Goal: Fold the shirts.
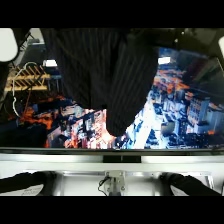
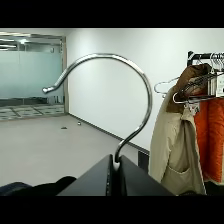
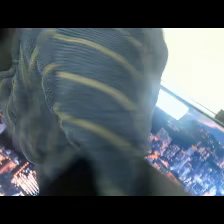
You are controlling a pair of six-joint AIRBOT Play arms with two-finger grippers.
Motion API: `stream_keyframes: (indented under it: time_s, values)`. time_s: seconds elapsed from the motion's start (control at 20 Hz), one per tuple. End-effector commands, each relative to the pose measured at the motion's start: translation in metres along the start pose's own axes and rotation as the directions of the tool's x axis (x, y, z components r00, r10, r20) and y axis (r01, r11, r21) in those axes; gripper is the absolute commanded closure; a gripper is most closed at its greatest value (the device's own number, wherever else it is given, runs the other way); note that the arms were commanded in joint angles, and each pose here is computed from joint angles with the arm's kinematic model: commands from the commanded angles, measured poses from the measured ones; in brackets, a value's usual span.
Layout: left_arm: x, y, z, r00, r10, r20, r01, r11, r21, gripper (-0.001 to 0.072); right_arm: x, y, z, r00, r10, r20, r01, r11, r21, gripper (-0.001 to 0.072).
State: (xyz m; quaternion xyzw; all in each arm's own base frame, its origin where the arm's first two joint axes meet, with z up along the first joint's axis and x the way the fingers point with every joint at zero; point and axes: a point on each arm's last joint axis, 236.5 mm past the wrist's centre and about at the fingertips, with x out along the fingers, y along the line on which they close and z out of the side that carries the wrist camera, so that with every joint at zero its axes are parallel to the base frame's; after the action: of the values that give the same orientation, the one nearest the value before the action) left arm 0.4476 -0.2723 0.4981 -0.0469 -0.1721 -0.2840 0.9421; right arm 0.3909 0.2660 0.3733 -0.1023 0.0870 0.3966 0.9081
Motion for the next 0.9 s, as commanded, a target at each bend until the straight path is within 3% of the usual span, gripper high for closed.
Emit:
stream_keyframes:
  time_s: [0.0,0.1,0.15,0.2,0.25,0.3,0.75,0.85]
  values:
    - [-0.002,-0.002,0.000,1.000,-0.008,-0.013,0.008,0.999,-0.046,0.0654,0.007,0.002,0.009,0.999,0.016,0.052,-0.015,0.999,-0.029,0.0615]
    - [-0.002,-0.003,-0.007,0.999,-0.013,-0.037,0.012,0.999,-0.047,0.0646,0.005,0.007,0.014,0.997,0.034,0.068,-0.031,0.998,-0.052,0.0621]
    - [-0.002,-0.002,-0.007,0.999,-0.012,-0.040,0.011,0.999,-0.047,0.0549,0.004,0.006,0.015,0.997,0.031,0.072,-0.027,0.998,-0.054,0.0621]
    - [-0.002,-0.002,-0.006,0.999,-0.012,-0.037,0.010,0.999,-0.046,0.0350,0.003,0.005,0.018,0.996,0.025,0.080,-0.021,0.998,-0.055,0.0621]
    - [-0.003,-0.002,-0.003,0.999,-0.012,-0.034,0.011,0.999,-0.046,0.0210,0.001,0.002,0.022,0.995,0.013,0.098,-0.007,0.998,-0.055,0.0622]
    - [-0.005,-0.003,-0.001,0.999,-0.015,-0.035,0.013,0.999,-0.045,0.0142,0.000,-0.001,0.027,0.993,-0.001,0.118,0.007,0.998,-0.054,0.0622]
    - [-0.036,0.033,0.046,0.999,0.051,-0.001,-0.051,0.993,0.108,0.0145,-0.005,-0.021,0.049,0.973,-0.089,0.211,0.101,0.994,-0.045,0.0623]
    - [-0.043,0.042,0.056,0.997,0.073,0.015,-0.074,0.990,0.116,0.0146,-0.009,-0.043,0.050,0.960,-0.181,0.213,0.193,0.981,-0.036,0.0623]
